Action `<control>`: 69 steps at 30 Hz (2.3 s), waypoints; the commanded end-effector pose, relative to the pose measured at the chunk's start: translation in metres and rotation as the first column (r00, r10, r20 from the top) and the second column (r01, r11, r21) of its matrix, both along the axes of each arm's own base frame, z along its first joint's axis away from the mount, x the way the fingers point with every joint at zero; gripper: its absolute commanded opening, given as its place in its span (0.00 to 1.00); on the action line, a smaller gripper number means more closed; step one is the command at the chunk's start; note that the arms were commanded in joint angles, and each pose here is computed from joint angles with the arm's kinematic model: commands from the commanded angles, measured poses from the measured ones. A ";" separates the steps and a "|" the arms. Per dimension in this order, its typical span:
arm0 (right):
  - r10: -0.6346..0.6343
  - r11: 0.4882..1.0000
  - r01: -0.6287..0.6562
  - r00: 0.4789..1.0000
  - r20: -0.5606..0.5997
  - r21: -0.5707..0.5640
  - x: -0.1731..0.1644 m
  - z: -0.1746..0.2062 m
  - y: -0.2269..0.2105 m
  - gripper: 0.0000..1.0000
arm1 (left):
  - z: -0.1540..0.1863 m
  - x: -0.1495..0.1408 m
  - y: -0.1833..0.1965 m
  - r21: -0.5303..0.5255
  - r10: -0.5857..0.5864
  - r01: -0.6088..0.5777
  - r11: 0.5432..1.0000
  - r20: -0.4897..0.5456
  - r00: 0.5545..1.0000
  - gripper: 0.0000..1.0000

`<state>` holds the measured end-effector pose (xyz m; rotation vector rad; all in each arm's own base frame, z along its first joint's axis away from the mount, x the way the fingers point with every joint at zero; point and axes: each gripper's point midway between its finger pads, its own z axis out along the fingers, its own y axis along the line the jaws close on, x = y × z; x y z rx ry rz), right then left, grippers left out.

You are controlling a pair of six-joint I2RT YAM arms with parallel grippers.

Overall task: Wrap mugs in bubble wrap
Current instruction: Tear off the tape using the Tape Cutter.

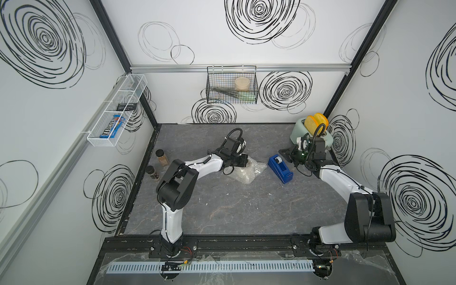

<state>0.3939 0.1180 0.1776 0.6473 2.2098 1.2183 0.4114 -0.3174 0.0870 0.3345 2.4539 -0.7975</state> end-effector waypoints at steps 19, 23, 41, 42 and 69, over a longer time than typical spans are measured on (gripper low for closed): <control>-0.057 0.998 0.057 0.998 -0.022 -0.027 -0.044 -0.022 -0.032 0.00 | -0.029 -0.004 0.021 0.078 0.036 -0.032 0.996 -0.053 0.998 0.00; -0.057 0.998 0.056 0.998 -0.037 -0.017 -0.054 -0.031 -0.034 0.00 | -0.030 -0.005 0.020 0.080 0.036 -0.031 0.996 -0.055 0.998 0.00; -0.066 0.998 0.065 0.997 -0.040 -0.022 -0.073 -0.034 -0.046 0.00 | -0.030 -0.005 0.019 0.082 0.036 -0.031 0.996 -0.056 0.998 0.00; -0.068 0.997 0.068 0.997 -0.043 -0.023 -0.074 -0.036 -0.046 0.00 | -0.031 -0.005 0.019 0.083 0.035 -0.030 0.996 -0.057 0.998 0.00; -0.106 0.991 0.092 0.982 -0.154 -0.097 -0.117 -0.097 -0.059 0.00 | -0.034 -0.006 0.017 0.087 0.032 -0.026 0.996 -0.059 0.998 0.00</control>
